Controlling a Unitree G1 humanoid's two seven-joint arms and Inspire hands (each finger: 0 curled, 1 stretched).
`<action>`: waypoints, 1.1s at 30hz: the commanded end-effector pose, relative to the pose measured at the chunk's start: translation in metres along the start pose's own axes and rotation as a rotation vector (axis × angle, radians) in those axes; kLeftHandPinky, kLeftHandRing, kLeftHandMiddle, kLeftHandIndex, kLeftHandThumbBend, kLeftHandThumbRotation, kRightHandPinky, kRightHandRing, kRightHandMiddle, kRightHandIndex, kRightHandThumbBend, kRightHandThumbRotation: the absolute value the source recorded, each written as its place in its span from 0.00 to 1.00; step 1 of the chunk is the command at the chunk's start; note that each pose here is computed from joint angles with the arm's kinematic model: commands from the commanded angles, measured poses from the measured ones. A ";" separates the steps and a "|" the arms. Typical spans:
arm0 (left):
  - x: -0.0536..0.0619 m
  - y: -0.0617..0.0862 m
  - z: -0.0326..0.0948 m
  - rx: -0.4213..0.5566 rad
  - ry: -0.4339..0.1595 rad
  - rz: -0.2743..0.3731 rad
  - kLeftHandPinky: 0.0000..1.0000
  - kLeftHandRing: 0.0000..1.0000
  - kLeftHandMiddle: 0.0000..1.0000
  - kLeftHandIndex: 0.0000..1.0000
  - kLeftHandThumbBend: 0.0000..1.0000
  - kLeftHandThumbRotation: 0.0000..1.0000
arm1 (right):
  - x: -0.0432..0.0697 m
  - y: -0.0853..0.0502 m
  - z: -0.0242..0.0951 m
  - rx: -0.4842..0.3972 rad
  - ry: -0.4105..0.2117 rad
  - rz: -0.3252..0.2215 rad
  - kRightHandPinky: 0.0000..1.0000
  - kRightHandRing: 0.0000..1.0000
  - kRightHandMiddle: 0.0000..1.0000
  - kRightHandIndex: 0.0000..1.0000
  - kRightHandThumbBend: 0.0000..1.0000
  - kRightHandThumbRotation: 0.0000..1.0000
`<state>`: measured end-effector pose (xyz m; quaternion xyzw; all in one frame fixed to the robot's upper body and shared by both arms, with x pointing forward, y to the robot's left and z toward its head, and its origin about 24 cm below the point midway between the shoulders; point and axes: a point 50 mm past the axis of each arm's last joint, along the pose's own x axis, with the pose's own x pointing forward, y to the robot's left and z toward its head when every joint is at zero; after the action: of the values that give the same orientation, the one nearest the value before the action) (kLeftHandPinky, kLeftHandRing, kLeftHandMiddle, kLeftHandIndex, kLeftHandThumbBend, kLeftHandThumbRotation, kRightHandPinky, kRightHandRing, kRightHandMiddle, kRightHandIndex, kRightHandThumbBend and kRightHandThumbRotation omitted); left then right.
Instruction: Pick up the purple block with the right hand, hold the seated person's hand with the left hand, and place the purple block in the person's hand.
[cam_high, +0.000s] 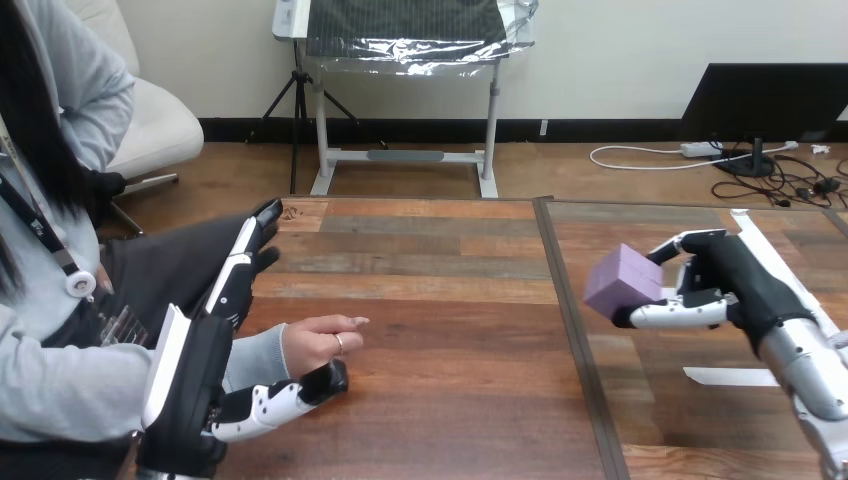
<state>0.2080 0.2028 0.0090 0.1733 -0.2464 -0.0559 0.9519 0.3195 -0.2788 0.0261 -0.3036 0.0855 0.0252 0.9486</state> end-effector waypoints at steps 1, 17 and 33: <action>0.016 0.011 0.007 0.079 -0.050 0.002 0.95 0.98 0.98 0.97 1.00 0.62 | 0.014 -0.006 0.029 0.074 -0.088 -0.043 0.02 0.06 0.10 0.07 0.51 0.00; 0.023 0.018 0.001 0.237 0.023 -0.021 0.92 0.95 0.95 0.95 1.00 0.57 | 0.017 0.005 0.039 0.120 -0.156 -0.028 0.02 0.05 0.08 0.06 0.49 0.00; 0.031 0.026 -0.011 0.401 0.110 -0.126 0.92 0.95 0.96 0.96 1.00 0.54 | 0.021 0.016 0.049 0.157 -0.191 -0.011 0.01 0.05 0.08 0.06 0.50 0.00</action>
<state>0.2209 0.2270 0.0031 0.3437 -0.1525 -0.0417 0.9257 0.3224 -0.2527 0.0154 -0.2452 0.0805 0.0431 0.9652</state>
